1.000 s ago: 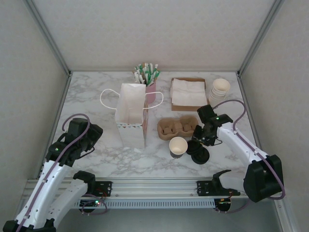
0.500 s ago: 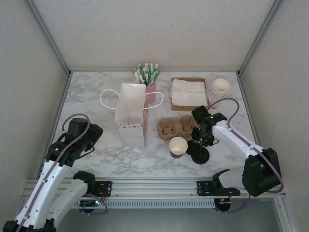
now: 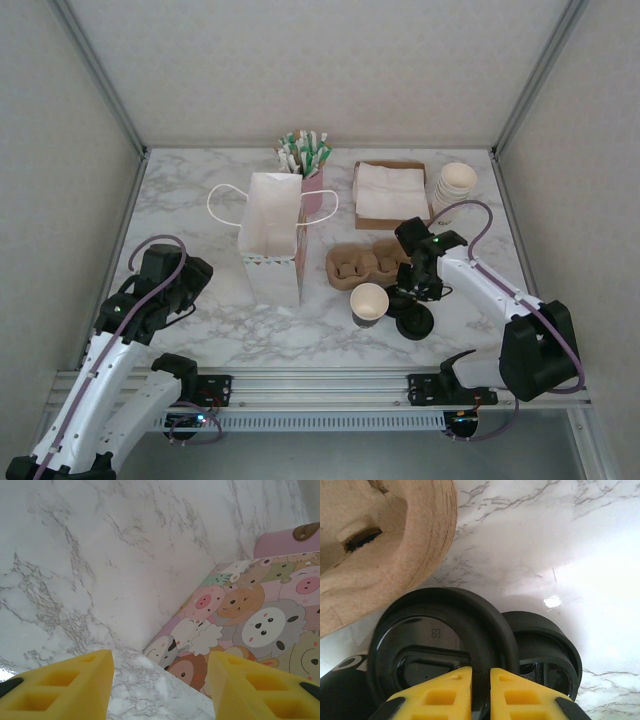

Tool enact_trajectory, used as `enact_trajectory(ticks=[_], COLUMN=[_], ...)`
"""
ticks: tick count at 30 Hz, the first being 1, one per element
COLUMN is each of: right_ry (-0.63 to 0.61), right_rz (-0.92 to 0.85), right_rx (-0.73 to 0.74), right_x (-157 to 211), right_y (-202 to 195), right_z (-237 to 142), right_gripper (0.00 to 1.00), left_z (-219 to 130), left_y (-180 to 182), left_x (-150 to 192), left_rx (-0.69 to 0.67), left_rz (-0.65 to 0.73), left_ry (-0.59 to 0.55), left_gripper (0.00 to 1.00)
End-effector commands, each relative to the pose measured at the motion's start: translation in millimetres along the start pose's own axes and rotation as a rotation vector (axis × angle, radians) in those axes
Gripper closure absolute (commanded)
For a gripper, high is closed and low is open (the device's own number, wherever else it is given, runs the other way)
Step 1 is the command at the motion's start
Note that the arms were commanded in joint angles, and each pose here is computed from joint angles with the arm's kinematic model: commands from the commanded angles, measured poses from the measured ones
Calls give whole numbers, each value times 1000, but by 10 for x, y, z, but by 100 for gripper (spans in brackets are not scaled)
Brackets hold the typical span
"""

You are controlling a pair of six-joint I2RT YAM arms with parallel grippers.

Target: Pack the takeout coffee

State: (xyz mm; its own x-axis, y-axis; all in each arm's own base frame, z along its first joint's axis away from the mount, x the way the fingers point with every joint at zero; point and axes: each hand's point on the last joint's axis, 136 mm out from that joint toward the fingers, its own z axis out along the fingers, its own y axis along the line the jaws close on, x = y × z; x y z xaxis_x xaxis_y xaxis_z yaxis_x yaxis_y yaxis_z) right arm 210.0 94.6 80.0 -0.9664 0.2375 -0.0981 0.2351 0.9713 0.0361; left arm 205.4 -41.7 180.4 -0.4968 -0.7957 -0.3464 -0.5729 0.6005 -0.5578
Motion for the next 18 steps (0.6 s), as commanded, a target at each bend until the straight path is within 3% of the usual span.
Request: enact_trajectory(ticks=[1, 18], right_ry=[-1, -15], right_rz=[-19, 17], right_rx=[29, 73], right_x=[31, 256], right_y=[-56, -348], right_z=[-94, -303], right_gripper=[89, 93], left_z=[-86, -95], left_y=[3, -15], left_x=[-49, -62], left_rx=[-8, -5], left_rz=[5, 10], left_ry=[-24, -28], left_gripper=[49, 49])
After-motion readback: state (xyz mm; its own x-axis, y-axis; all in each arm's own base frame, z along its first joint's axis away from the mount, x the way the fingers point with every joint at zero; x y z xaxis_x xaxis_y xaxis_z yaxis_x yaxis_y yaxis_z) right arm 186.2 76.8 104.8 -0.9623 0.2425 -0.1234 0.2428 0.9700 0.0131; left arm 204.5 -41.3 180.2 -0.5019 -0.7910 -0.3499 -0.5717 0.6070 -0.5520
